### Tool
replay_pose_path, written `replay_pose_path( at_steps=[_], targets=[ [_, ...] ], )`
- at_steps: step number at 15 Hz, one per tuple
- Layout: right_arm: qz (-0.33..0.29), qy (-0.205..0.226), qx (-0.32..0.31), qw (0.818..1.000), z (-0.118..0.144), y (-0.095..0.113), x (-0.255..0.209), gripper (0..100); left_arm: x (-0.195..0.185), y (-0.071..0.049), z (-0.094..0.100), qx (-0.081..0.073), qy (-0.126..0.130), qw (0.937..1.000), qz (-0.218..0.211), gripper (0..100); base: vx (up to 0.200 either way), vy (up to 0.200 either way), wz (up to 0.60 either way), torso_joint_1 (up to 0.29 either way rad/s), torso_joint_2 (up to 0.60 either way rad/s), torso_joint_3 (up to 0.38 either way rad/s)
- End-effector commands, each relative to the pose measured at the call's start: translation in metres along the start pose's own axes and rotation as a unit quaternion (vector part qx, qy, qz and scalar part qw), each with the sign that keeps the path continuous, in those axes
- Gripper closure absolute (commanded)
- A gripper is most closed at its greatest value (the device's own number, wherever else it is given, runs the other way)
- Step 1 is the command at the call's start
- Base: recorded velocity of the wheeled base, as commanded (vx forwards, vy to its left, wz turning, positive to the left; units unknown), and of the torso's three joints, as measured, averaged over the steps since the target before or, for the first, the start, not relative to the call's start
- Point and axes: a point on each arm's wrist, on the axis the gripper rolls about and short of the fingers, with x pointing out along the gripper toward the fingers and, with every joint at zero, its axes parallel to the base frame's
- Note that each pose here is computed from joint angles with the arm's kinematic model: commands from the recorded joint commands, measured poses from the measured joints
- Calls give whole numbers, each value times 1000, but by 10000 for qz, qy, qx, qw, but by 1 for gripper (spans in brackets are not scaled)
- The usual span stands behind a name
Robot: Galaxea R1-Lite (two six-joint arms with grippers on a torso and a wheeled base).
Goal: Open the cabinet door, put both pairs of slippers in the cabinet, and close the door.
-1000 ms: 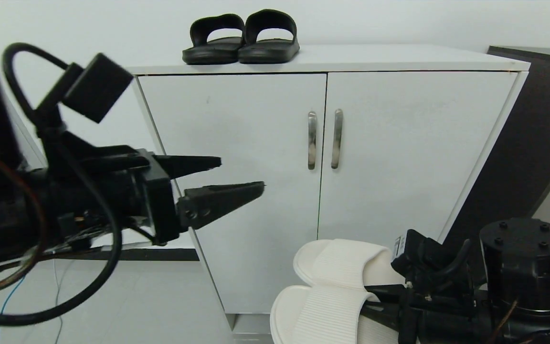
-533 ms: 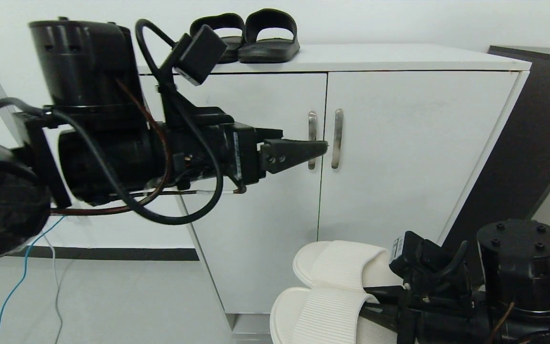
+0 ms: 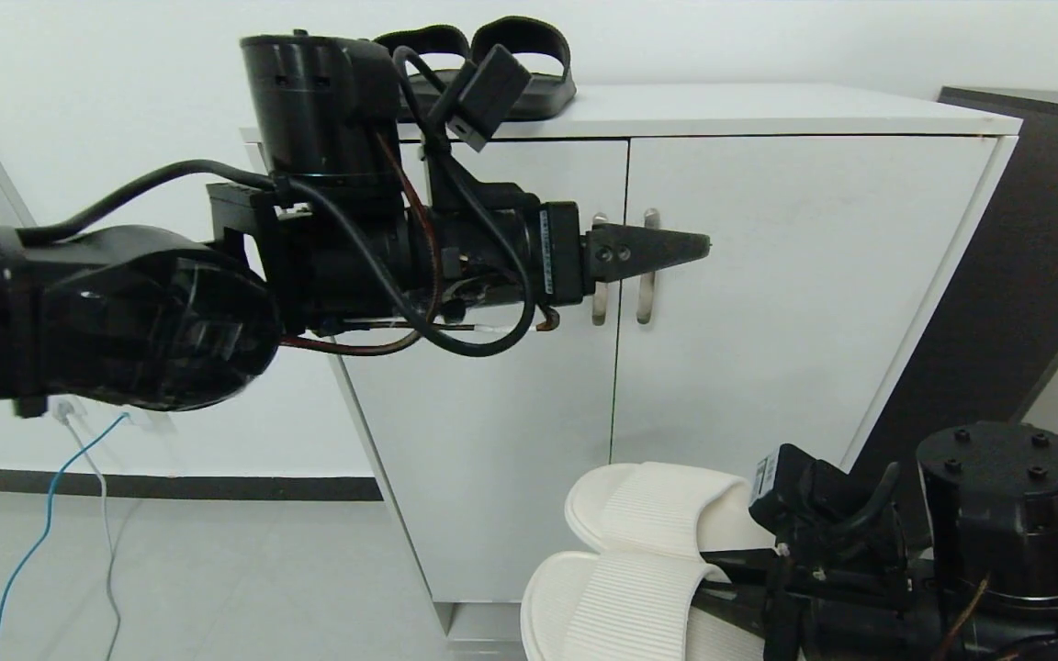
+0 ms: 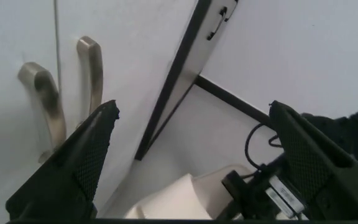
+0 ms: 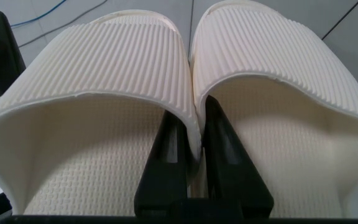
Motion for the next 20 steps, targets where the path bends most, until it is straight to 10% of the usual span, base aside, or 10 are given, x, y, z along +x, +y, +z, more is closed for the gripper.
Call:
replay_pose_path(
  at_steps=[1, 8, 16, 17, 20],
  targets=[
    [3, 1, -6, 10000, 0, 0, 0, 100, 17, 9, -8, -62, 72, 9999, 76, 0, 0, 0, 0, 0, 0, 0],
    [-4, 2, -6, 10000, 0, 0, 0, 100, 29, 11, -10, -44, -130, 9947, 1020, 0, 0, 0, 0, 0, 0, 0],
    [-4, 2, -6, 10000, 0, 0, 0, 100, 66, 23, -22, -149, -99, 9954, 942, 0, 0, 0, 0, 0, 0, 0],
    [-4, 2, -6, 10000, 0, 0, 0, 100, 66, 21, -22, -264, -120, 9953, 923, 100, 0, 0, 0, 0, 0, 0],
    [3, 39, -37, 10000, -2, 1, -1, 100, 60, 17, -21, -309, -110, 9952, 926, 100, 0, 0, 0, 0, 0, 0]
  ],
)
